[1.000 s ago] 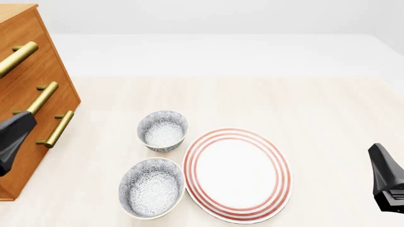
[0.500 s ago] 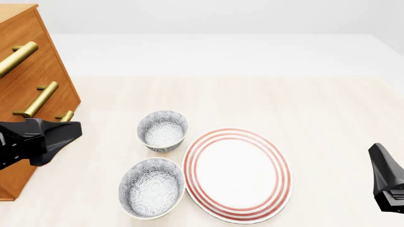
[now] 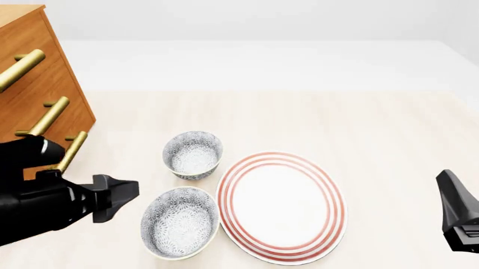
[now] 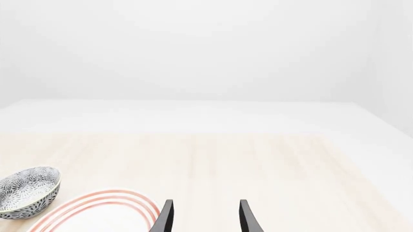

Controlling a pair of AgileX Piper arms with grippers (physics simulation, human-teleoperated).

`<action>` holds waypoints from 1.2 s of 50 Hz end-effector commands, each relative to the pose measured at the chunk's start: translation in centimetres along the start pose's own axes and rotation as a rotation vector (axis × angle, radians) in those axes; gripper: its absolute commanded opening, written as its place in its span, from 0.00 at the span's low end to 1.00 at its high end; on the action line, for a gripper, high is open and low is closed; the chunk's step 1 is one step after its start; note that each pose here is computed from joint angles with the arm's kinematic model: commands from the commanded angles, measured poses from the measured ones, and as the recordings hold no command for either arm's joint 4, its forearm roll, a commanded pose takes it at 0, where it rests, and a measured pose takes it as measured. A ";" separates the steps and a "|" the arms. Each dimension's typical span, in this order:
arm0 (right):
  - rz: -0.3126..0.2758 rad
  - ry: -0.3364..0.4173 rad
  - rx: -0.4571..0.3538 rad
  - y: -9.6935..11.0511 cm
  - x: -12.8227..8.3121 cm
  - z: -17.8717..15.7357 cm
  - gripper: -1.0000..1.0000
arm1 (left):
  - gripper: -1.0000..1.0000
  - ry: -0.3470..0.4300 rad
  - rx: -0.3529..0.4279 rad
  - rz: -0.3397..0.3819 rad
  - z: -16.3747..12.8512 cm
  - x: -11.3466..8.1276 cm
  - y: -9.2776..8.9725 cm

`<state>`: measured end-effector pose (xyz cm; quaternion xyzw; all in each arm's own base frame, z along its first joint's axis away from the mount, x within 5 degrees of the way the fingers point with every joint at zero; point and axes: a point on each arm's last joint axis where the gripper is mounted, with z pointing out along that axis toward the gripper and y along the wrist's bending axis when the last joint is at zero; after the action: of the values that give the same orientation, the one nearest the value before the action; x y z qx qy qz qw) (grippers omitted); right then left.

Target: Stack the bowl in the middle on the bowl at the back.

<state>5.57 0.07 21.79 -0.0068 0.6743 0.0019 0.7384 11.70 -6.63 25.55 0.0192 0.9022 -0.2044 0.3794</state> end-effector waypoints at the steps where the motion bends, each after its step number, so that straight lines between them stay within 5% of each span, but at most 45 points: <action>1: -0.003 -0.003 -0.004 0.0 -0.1 0.0 1.00 | 1.00 0.046 -0.004 -0.032 3.0 2.6 0.9; 48: -0.004 -0.008 -0.007 0.0 -0.1 0.0 1.00 | 1.00 0.168 -0.077 0.046 10.9 4.4 2.1; 49: -0.004 -0.008 -0.008 0.0 -0.1 0.0 1.00 | 0.00 0.166 -0.078 0.046 10.9 4.3 2.2; 60: -0.005 -0.009 -0.010 0.1 -0.2 0.0 1.00 | 0.00 0.160 -0.091 0.049 10.2 4.1 2.5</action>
<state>5.52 0.11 21.93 -0.0112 0.6711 0.0030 0.7413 16.19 -9.13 15.42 0.0279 0.9360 -0.1628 0.3108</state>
